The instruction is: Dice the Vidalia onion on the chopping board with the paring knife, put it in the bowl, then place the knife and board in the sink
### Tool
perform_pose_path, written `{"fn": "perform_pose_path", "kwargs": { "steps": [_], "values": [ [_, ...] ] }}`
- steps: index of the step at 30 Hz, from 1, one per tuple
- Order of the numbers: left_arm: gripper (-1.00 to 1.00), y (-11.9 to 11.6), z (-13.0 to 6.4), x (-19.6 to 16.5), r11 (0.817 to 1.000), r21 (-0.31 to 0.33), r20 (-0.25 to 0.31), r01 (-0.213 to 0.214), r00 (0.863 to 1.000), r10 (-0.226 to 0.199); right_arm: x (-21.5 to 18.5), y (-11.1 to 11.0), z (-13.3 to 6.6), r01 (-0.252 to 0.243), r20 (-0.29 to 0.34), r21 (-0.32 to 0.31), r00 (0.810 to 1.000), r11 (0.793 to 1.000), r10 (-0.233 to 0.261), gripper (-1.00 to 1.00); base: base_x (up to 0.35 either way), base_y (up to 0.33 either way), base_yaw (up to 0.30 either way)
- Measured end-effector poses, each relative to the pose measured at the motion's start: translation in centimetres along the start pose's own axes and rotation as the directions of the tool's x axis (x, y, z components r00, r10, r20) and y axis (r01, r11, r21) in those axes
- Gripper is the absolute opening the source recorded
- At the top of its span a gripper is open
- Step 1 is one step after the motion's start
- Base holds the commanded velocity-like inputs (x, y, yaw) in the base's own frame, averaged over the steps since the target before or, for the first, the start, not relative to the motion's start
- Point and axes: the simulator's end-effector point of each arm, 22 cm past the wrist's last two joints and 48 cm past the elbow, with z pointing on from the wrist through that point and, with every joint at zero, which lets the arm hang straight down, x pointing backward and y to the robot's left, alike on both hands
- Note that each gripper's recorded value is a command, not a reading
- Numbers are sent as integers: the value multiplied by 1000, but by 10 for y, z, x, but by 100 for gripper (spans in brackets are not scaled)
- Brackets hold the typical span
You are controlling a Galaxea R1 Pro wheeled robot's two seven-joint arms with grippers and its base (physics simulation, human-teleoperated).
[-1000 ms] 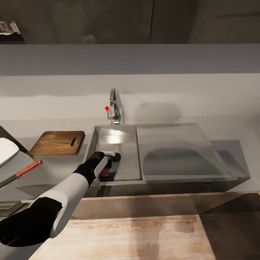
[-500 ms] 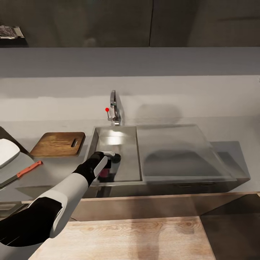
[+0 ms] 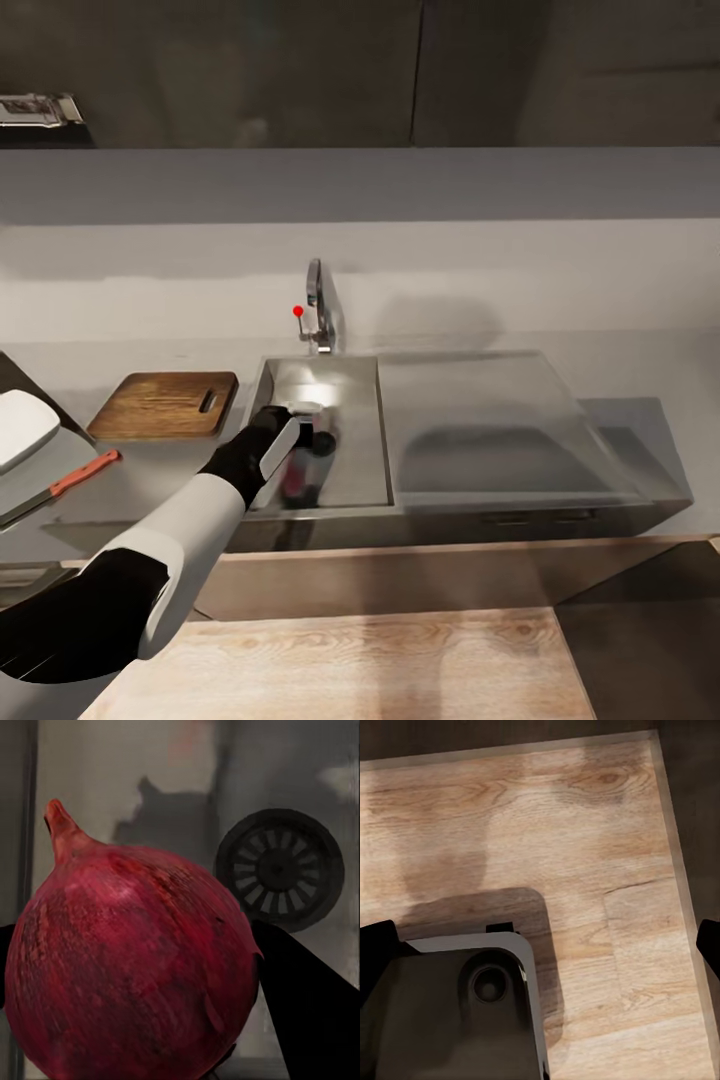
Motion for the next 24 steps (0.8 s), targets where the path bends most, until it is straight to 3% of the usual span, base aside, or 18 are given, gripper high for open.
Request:
{"fn": "perform_pose_path", "kwargs": {
  "steps": [9,15,20,24],
  "values": [
    [-100,-10,-32,-48,999,35,110,5,994,-9,-5,1,1,-2,14,-1,1000,1000,2,100,0,0,0],
    [-100,-27,-85,-83,995,90,164,-44,986,29,-9,1,1,-4,24,-2,1000,1000,4,100,0,0,0],
    [-100,-39,-126,-89,988,141,246,-61,969,24,-12,1,2,-5,32,-2,999,1000,5,100,0,0,0],
    [-100,-30,-158,-83,986,156,316,-66,949,13,-15,1,2,-6,38,-3,999,1000,6,100,0,0,0]
  ]
}}
